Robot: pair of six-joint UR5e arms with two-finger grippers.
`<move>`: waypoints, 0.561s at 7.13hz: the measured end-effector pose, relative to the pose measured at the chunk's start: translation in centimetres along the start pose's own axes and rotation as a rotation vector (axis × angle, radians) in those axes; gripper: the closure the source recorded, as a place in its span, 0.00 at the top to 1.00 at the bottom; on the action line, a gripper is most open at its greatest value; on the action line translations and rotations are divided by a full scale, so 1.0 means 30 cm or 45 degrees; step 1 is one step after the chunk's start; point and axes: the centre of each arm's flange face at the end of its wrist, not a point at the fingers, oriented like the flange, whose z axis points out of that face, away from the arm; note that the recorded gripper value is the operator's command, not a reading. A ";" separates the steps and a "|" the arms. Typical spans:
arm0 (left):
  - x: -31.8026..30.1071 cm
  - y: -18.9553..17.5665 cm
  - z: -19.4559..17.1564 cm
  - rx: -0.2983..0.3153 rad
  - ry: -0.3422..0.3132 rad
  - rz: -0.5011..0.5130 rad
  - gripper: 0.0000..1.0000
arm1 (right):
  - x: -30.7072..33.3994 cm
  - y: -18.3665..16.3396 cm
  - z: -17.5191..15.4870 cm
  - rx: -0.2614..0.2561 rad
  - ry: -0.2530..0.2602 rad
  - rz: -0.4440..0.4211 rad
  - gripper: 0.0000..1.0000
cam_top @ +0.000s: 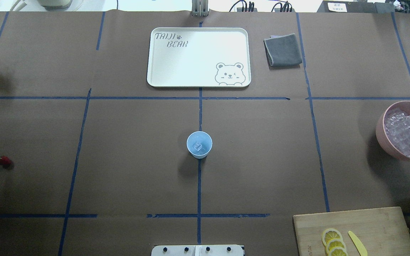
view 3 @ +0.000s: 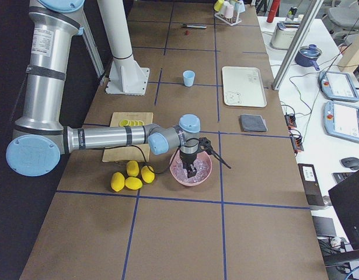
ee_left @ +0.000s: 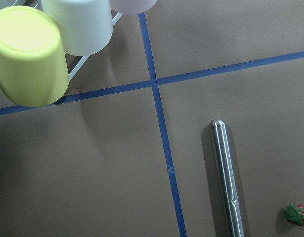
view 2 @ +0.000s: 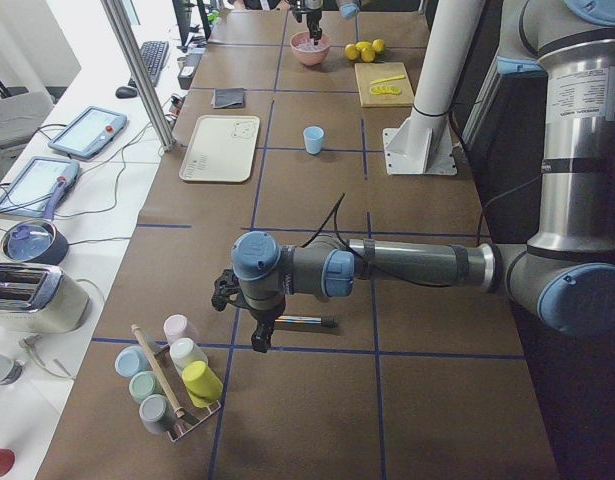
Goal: Mash ice and strawberries in cup
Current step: 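Lower the right gripper into the bowl and grasp a third ice cube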
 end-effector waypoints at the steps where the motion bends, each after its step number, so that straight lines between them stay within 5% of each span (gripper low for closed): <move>1: 0.001 -0.001 -0.001 0.001 0.000 0.001 1.00 | -0.001 0.003 0.001 -0.002 -0.001 -0.001 0.13; 2: 0.002 -0.003 -0.002 0.002 0.000 0.002 1.00 | -0.004 0.002 0.001 -0.003 -0.003 -0.003 0.02; 4: 0.002 -0.005 -0.003 0.003 0.000 0.003 1.00 | -0.015 -0.007 -0.011 0.007 -0.009 -0.010 0.01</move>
